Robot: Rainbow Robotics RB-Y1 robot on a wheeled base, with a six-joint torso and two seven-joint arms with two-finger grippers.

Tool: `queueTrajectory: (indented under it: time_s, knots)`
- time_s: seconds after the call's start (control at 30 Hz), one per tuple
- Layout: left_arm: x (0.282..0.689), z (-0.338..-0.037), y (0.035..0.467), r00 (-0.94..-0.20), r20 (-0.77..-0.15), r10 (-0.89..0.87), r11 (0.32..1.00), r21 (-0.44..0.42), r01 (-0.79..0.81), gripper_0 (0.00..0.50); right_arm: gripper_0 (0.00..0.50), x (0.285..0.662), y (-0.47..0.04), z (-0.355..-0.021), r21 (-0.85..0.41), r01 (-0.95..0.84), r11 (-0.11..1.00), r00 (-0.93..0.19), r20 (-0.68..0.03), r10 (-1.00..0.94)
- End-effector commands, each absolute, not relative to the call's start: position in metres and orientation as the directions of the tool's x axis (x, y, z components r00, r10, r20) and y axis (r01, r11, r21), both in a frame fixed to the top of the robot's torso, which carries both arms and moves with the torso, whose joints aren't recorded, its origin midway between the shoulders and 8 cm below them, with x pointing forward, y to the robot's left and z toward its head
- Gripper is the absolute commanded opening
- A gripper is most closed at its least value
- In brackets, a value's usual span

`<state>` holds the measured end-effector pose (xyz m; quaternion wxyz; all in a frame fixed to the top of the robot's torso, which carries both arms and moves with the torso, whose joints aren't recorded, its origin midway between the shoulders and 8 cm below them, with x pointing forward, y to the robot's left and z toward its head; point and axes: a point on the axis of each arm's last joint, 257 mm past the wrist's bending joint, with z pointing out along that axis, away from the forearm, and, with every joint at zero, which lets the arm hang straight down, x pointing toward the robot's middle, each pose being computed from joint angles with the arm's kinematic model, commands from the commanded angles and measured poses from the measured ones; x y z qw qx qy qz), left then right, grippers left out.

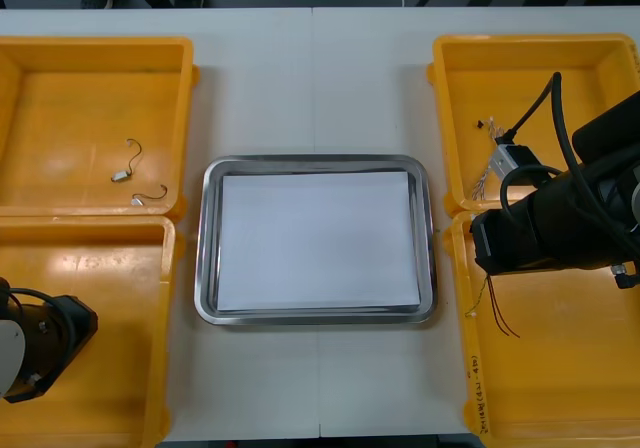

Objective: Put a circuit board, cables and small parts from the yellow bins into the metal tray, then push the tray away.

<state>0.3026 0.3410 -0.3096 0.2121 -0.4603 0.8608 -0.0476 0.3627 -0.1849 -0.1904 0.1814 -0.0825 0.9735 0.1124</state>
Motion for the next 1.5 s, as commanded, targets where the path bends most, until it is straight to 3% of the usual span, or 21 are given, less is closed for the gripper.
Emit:
queueTrajectory:
  time_s: [0.03, 0.27, 0.5, 1.03, 1.5]
  knots:
    - [0.296, -0.276, 0.349, -0.578, -0.399, -0.712, 0.682, -0.199, -0.704, 0.000, 0.000, 0.367, -0.192, -0.186, 0.155, -0.187, 0.970, -0.919, -0.377, -0.117]
    - [0.287, -0.245, 0.347, -0.617, -0.394, -0.681, 0.715, -0.175, -0.677, 0.000, 0.000, 0.367, -0.192, -0.186, 0.154, -0.189, 0.970, -0.918, -0.377, -0.119]
    - [0.306, -0.204, 0.350, -0.625, -0.472, -0.622, 0.768, -0.212, -0.605, 0.000, 0.000, 0.367, -0.192, -0.186, 0.155, -0.193, 0.969, -0.918, -0.376, -0.123]
    - [0.351, -0.136, 0.310, -0.680, -0.573, -0.456, 0.889, -0.264, -0.374, 0.000, 0.000, 0.367, -0.192, -0.186, 0.155, -0.197, 0.968, -0.918, -0.376, -0.127]
    - [0.367, -0.137, 0.240, -0.777, -0.560, -0.288, 0.954, -0.236, -0.183, 0.000, 0.000, 0.367, -0.192, -0.186, 0.155, -0.197, 0.968, -0.918, -0.376, -0.127]
